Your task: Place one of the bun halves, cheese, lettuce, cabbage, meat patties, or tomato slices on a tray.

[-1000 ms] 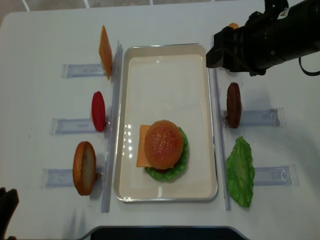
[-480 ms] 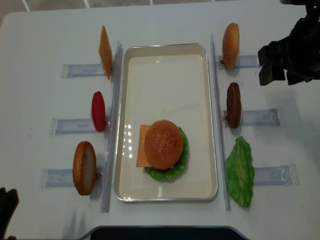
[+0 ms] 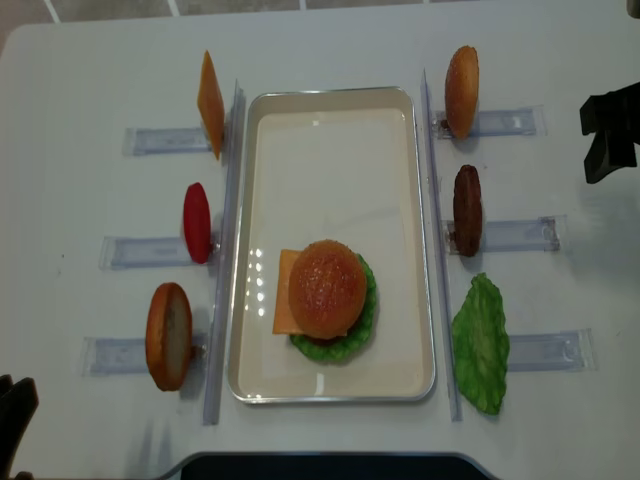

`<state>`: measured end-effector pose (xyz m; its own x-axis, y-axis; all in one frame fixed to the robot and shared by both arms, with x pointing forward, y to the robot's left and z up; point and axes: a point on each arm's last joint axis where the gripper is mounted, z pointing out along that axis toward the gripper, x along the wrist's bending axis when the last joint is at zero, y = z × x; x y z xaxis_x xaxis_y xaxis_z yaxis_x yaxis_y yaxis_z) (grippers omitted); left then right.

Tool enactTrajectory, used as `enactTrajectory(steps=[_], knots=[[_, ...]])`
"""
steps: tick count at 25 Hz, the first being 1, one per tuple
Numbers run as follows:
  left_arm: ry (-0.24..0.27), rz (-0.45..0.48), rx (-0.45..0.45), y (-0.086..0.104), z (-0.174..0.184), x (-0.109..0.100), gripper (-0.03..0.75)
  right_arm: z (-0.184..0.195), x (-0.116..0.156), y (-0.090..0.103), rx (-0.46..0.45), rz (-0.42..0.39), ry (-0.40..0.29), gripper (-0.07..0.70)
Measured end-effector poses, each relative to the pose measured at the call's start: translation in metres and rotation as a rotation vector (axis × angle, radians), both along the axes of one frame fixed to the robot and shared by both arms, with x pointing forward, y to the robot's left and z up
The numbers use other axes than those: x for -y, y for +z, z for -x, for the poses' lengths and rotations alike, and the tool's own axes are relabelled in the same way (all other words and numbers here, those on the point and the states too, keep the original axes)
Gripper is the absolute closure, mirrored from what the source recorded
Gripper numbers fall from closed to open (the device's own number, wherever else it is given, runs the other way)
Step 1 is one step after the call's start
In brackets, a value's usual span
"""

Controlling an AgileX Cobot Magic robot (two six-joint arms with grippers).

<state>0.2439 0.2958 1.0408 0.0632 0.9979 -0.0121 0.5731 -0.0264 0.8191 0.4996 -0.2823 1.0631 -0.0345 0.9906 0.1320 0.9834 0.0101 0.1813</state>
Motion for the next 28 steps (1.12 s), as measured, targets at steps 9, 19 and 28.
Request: enactTrajectory(steps=[9, 19, 28], knots=[[0.0, 0.001, 0.0, 0.0, 0.0, 0.0, 0.557, 0.003, 0.018, 0.0, -0.037, 0.01, -0.053, 0.135], [-0.001, 0.002, 0.0, 0.0, 0.0, 0.0, 0.557, 0.004, 0.026, -0.001, -0.047, 0.103, -0.074, 0.137], [-0.001, 0.002, 0.0, 0.0, 0.0, 0.0, 0.557, 0.004, 0.032, -0.001, -0.048, 0.16, -0.087, 0.139]])
